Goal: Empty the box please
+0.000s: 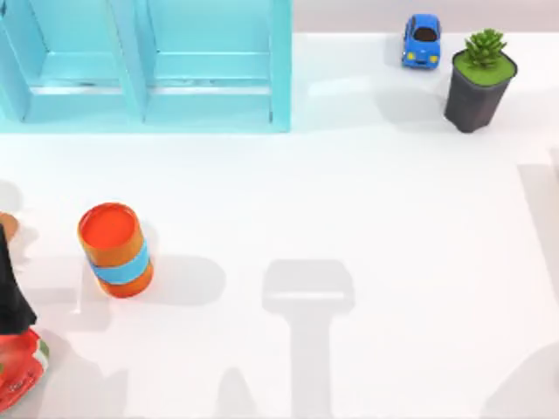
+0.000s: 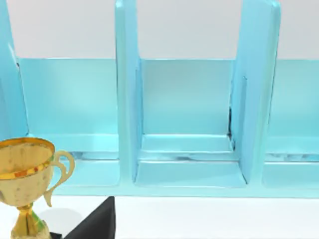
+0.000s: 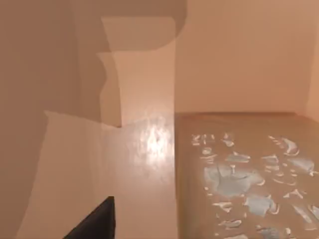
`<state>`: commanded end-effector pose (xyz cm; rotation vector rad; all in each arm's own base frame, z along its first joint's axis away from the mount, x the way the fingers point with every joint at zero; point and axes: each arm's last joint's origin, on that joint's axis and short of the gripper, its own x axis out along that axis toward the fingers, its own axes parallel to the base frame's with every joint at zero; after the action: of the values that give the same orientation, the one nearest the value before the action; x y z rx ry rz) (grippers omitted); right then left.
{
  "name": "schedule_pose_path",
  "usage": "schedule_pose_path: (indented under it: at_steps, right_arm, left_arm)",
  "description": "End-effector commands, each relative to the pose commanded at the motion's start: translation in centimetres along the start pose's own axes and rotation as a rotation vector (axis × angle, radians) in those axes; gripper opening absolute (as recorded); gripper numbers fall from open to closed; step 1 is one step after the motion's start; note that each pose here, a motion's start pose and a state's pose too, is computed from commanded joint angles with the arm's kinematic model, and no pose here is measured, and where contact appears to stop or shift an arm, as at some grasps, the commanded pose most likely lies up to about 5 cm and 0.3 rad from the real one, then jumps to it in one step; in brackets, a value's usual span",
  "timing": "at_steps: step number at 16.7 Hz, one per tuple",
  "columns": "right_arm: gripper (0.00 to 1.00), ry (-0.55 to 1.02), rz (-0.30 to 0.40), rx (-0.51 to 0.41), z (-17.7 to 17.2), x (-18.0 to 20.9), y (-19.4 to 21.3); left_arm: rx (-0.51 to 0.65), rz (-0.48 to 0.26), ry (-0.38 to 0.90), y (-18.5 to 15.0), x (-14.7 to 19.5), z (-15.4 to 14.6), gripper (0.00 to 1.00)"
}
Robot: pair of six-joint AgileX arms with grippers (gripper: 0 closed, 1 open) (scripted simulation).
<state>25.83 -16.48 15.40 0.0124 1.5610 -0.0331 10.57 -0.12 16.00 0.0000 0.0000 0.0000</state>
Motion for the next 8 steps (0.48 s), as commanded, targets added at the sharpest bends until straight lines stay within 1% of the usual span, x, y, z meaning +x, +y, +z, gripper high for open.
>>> schedule_pose_path:
  at_steps: [2,6,8]
  right_arm:
    - [1.0,0.008,0.005,0.0,-0.21,1.1,0.08]
    - [1.0,0.009,0.005,0.0,-0.23,1.17,0.09]
    - [0.85,0.009,0.005,0.0,-0.23,1.17,0.09]
  left_arm:
    - [0.0,0.0,0.0,0.0,0.0,0.0,1.0]
    - [0.0,0.0,0.0,0.0,0.0,0.0,1.0]
    - [0.0,0.0,0.0,0.0,0.0,0.0,1.0]
